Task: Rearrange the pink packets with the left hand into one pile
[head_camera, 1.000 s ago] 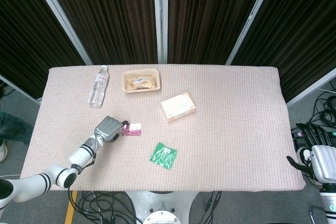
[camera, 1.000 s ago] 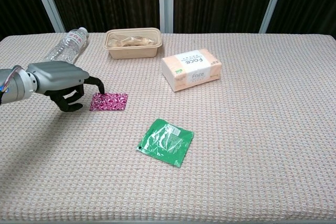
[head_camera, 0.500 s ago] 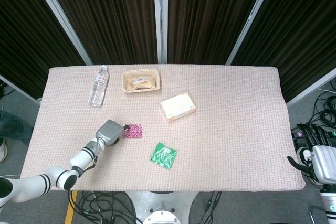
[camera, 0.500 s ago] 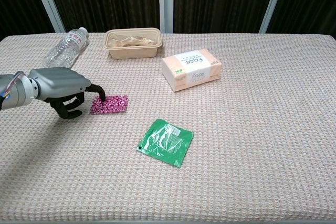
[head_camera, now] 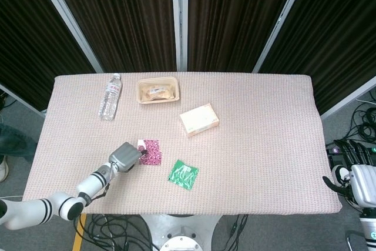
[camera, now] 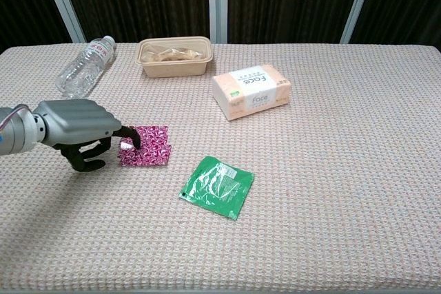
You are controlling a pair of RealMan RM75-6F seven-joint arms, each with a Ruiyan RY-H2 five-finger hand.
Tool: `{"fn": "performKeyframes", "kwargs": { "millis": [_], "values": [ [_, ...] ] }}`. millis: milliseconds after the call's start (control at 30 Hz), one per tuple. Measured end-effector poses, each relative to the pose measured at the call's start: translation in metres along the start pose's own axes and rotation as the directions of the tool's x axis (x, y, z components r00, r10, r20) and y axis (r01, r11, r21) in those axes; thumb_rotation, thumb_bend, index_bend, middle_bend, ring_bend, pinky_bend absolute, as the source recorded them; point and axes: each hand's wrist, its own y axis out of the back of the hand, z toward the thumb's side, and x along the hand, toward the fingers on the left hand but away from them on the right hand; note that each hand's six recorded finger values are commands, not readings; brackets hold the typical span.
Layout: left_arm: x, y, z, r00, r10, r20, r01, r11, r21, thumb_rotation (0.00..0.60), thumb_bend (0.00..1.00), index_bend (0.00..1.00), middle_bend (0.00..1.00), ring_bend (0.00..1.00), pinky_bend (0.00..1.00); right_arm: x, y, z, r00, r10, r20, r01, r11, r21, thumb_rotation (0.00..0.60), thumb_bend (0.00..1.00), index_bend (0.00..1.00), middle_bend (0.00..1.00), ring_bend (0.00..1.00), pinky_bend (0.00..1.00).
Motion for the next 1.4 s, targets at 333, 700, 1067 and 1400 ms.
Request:
{"fn": "performKeyframes", "kwargs": {
  "millis": [333, 700, 1067, 1400],
  "values": [
    [-0.016, -0.001, 0.016, 0.999, -0.023, 0.044, 0.022, 0.999, 0.039, 0.6, 0.49, 0.29, 0.88, 0.83, 0.95, 0.002, 0.002, -0.001, 1.0, -0.007, 0.003, 0.007, 1.0, -0.003, 0.6, 0.09, 0.1, 0.11, 0.0, 0.0],
    [-0.019, 0.024, 0.008, 0.997, 0.079, -0.004, -0.079, 0.997, 0.026, 0.6, 0.49, 0.29, 0.88, 0.83, 0.95, 0.003, 0.002, -0.001, 1.0, -0.009, 0.003, 0.009, 1.0, -0.005, 0.6, 0.09, 0.1, 0.11, 0.0, 0.0],
    [0.01, 0.029, 0.007, 0.993, 0.112, -0.037, -0.112, 0.994, 0.013, 0.6, 0.49, 0.29, 0.88, 0.83, 0.95, 0.003, 0.002, -0.003, 1.0, -0.008, 0.011, 0.008, 1.0, -0.004, 0.6, 0.09, 0.1, 0.11, 0.0, 0.0],
    [0.025, 0.03, 0.02, 0.996, 0.091, -0.011, -0.09, 0.995, 0.031, 0.6, 0.49, 0.29, 0.88, 0.83, 0.95, 0.003, 0.0, -0.005, 1.0, -0.003, 0.015, 0.003, 1.0, -0.005, 0.6, 0.09, 0.1, 0.11, 0.0, 0.0]
  ]
}}
